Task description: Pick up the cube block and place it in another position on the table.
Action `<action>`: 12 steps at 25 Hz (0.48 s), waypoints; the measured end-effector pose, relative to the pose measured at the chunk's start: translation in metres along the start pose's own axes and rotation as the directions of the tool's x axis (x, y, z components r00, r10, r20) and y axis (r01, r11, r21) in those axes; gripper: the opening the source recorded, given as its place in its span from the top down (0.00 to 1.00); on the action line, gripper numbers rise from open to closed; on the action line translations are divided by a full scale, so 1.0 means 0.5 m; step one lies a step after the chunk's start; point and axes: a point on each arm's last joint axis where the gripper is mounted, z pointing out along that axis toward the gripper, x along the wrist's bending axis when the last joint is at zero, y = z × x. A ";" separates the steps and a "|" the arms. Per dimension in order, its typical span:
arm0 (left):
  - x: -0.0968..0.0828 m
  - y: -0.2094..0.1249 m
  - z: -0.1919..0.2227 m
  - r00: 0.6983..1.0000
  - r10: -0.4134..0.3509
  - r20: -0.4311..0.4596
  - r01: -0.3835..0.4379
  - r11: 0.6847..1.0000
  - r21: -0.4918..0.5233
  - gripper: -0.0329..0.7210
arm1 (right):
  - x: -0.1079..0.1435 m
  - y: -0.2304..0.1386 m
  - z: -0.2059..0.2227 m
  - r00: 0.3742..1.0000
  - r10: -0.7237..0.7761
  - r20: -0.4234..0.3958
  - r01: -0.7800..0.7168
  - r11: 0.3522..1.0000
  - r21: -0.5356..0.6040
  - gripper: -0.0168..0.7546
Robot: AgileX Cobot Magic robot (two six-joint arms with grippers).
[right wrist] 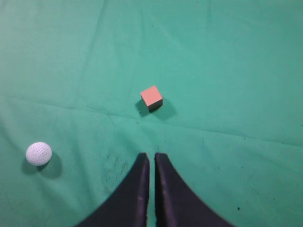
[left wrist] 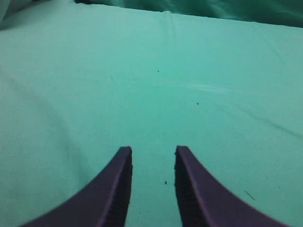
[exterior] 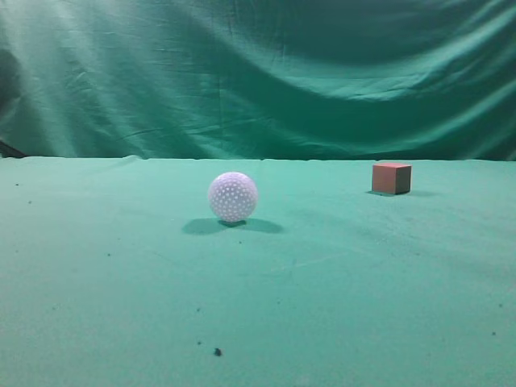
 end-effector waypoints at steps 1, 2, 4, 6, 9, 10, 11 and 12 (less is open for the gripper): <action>0.000 0.000 0.000 1.000 0.000 0.000 0.000 1.000 0.000 0.61 | -0.003 -0.021 -0.006 1.000 0.001 -0.002 -0.001 1.000 -0.010 0.98; 0.000 0.000 0.000 1.000 0.000 0.000 0.000 1.000 0.000 0.61 | -0.006 -0.039 -0.021 1.000 0.002 -0.006 -0.002 0.999 -0.037 0.98; 0.000 0.000 0.000 1.000 0.000 0.000 0.000 1.000 0.000 0.61 | -0.012 -0.079 -0.034 1.000 0.003 -0.011 -0.004 0.997 -0.071 0.98; 0.000 0.000 0.000 1.000 0.000 0.000 0.000 1.000 0.000 0.61 | -0.015 -0.116 -0.052 1.000 0.010 -0.027 -0.013 0.994 -0.111 0.98; 0.000 0.000 0.000 1.000 0.000 0.000 0.000 1.000 0.000 0.61 | -0.019 -0.166 -0.066 0.998 0.024 -0.055 -0.032 0.988 -0.152 0.98; 0.000 0.000 0.000 1.000 0.000 0.000 0.000 1.000 0.000 0.61 | -0.020 -0.180 -0.071 0.998 0.026 -0.061 -0.036 0.987 -0.158 0.98; 0.000 0.000 0.000 1.000 0.000 0.000 0.000 1.000 0.000 0.61 | -0.020 -0.191 -0.073 0.997 0.032 -0.073 -0.043 0.986 -0.163 0.98; 0.000 0.000 0.000 1.000 0.000 0.000 0.000 1.000 0.000 0.61 | -0.020 -0.200 -0.079 0.996 0.037 -0.085 -0.051 0.984 -0.173 0.98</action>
